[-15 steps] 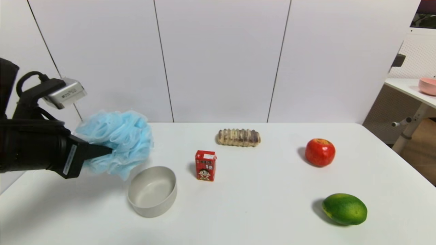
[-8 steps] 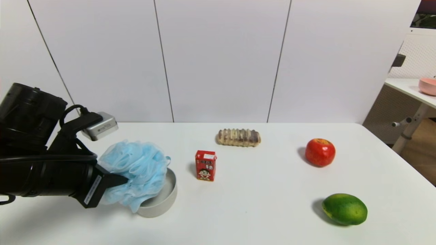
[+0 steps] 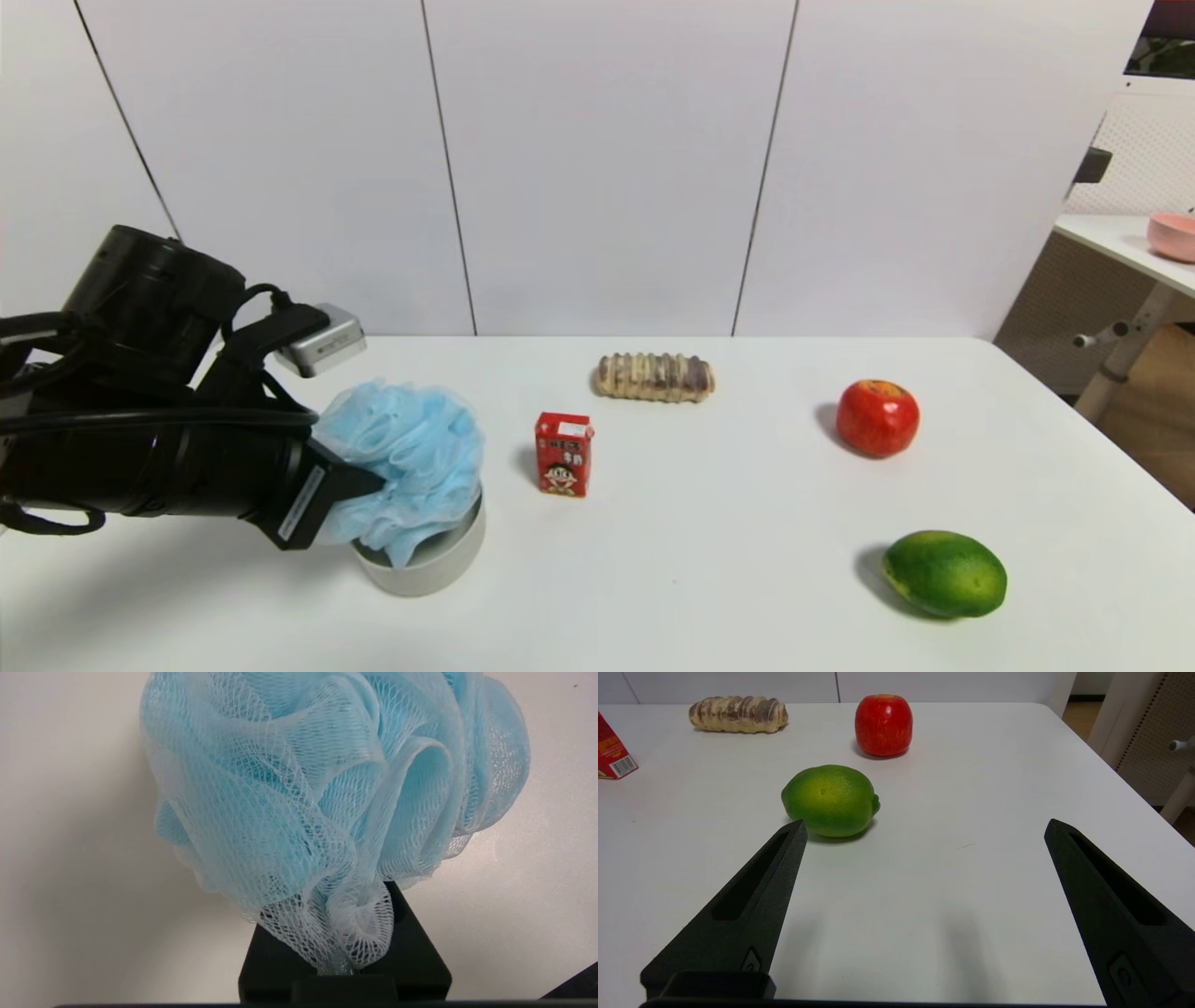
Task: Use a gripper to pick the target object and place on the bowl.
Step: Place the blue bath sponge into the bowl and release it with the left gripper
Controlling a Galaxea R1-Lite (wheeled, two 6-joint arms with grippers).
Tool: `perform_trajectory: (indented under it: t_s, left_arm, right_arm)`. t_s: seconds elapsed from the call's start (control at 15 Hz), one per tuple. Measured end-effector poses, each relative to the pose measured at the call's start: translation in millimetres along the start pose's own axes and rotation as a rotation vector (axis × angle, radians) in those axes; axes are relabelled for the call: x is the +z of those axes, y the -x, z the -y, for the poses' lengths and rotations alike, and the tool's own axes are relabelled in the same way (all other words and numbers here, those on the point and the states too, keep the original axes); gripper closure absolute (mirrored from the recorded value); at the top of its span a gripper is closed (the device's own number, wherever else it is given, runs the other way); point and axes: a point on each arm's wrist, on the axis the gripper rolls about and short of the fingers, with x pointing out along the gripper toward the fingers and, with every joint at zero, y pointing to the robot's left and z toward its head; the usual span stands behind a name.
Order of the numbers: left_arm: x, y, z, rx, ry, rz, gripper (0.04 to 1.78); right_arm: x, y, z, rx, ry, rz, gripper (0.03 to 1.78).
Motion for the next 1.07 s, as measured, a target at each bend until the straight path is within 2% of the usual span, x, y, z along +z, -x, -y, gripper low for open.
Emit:
perform_trajectory:
  t_s: [0.2,0.47,0.73,1.07]
  left_arm:
    - [2,-3,1,-0.006,-0.006,-0.005,1.05]
    - [9,-1,1,-0.004,-0.011,0.019,0.67]
    - [24,24,1,0.021,-0.014,0.129,0.46]
    - [35,68,0,0.062,0.018,0.292,0.30]
  right_arm:
    - [0,0,0.0,0.001,0.000,0.000,0.06]
    - [0,0,0.0,0.001,0.000,0.000,0.06]
    - [0,0,0.0,0.000,0.000,0.000,0.06]
    - [0,0,0.0,0.000,0.000,0.000,0.06]
